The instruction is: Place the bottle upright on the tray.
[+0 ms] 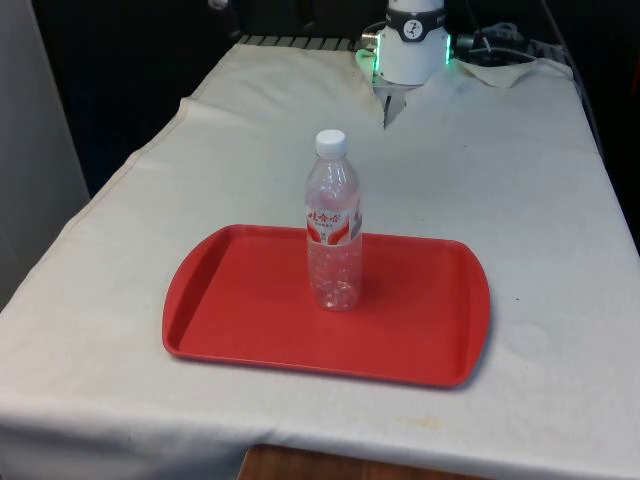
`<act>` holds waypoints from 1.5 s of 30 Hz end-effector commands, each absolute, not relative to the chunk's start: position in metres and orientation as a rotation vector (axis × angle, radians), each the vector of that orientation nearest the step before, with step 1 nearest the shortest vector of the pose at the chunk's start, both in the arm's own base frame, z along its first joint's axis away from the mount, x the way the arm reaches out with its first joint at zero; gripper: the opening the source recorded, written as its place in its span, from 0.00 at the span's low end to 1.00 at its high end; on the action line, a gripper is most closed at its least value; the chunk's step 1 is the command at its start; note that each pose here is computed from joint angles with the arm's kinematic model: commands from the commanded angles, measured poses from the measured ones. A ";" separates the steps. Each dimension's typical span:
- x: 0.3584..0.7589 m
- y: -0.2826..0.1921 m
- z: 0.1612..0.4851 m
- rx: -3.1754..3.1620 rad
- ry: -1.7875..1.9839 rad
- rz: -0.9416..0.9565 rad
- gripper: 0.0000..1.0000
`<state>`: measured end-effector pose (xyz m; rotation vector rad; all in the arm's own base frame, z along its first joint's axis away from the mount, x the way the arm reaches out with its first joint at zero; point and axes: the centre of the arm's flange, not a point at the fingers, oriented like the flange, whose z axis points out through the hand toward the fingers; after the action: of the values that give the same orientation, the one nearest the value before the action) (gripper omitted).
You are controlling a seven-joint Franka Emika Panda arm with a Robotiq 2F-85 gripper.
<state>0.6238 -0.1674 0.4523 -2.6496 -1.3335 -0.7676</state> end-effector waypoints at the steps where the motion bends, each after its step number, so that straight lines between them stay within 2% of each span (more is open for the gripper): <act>1: 0.624 -0.166 0.453 -2.672 -1.346 -0.747 1.00; 45: 0.637 -0.114 0.450 -2.752 -1.616 -0.415 1.00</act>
<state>0.6368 -0.1133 0.4495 -2.7364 -1.6110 -0.4257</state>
